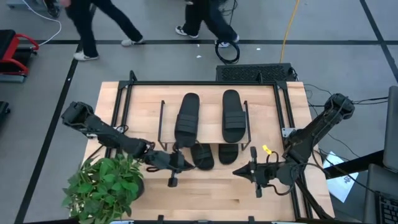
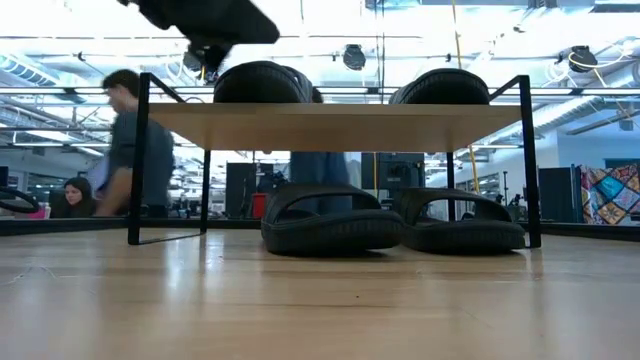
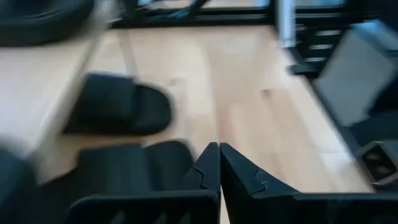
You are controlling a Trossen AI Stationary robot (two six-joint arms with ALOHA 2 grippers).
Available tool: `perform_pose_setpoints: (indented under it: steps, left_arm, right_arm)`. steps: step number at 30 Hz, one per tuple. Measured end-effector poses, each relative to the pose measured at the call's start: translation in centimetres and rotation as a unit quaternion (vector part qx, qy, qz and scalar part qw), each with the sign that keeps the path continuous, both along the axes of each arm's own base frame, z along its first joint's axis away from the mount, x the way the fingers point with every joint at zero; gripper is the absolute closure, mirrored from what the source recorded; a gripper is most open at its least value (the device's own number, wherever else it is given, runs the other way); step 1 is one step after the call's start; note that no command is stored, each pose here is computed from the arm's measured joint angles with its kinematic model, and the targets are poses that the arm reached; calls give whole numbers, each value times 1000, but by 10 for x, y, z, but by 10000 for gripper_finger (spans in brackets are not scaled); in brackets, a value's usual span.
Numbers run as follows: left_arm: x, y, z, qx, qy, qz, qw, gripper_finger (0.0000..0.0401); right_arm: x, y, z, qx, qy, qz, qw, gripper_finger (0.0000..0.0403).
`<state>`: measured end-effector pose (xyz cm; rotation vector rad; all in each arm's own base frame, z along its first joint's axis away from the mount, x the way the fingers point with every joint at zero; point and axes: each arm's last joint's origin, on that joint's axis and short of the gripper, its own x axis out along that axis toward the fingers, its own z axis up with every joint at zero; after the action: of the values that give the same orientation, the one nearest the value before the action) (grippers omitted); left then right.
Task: Pick and place slides into the shelf
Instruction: Put the slide under the shelf
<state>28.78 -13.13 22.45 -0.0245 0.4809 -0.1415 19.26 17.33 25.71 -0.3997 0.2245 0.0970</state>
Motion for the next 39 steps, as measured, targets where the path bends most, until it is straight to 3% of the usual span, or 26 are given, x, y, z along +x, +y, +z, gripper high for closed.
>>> perform_pose_setpoints:
  steps: [3, 5, 12, 18, 23, 32, 36, 39]
  left_arm:
    - [11, 0, -6, -2, -18, -56, 998, 398]
    - [18, 2, -11, -1, -27, -65, 998, 400]
    - [36, 13, -38, 1, -18, 48, 999, 400]
    - [40, 5, -55, 25, -26, 72, 997, 400]
    - [36, -7, -55, 38, -29, 52, 997, 395]
    - [24, -53, -37, 151, -54, 131, 978, 399]
    - [33, -66, -49, 230, 7, 155, 961, 400]
    - [44, -62, -62, 246, 56, 188, 949, 400]
  right_arm:
    - [-2, -2, 5, -11, -8, 4, 1000, 403]
    - [-4, -5, 8, -19, -12, 7, 1000, 403]
    - [-18, -16, 15, -21, 8, 5, 1000, 403]
    - [-31, -13, 12, -21, 34, 23, 999, 403]
    - [-36, -6, 14, -13, 26, 42, 999, 403]
    - [-44, 2, 19, -5, 6, 69, 998, 403]
    - [-43, 1, 19, -9, 1, 53, 999, 403]
    - [-43, 0, 19, -11, -4, 30, 999, 403]
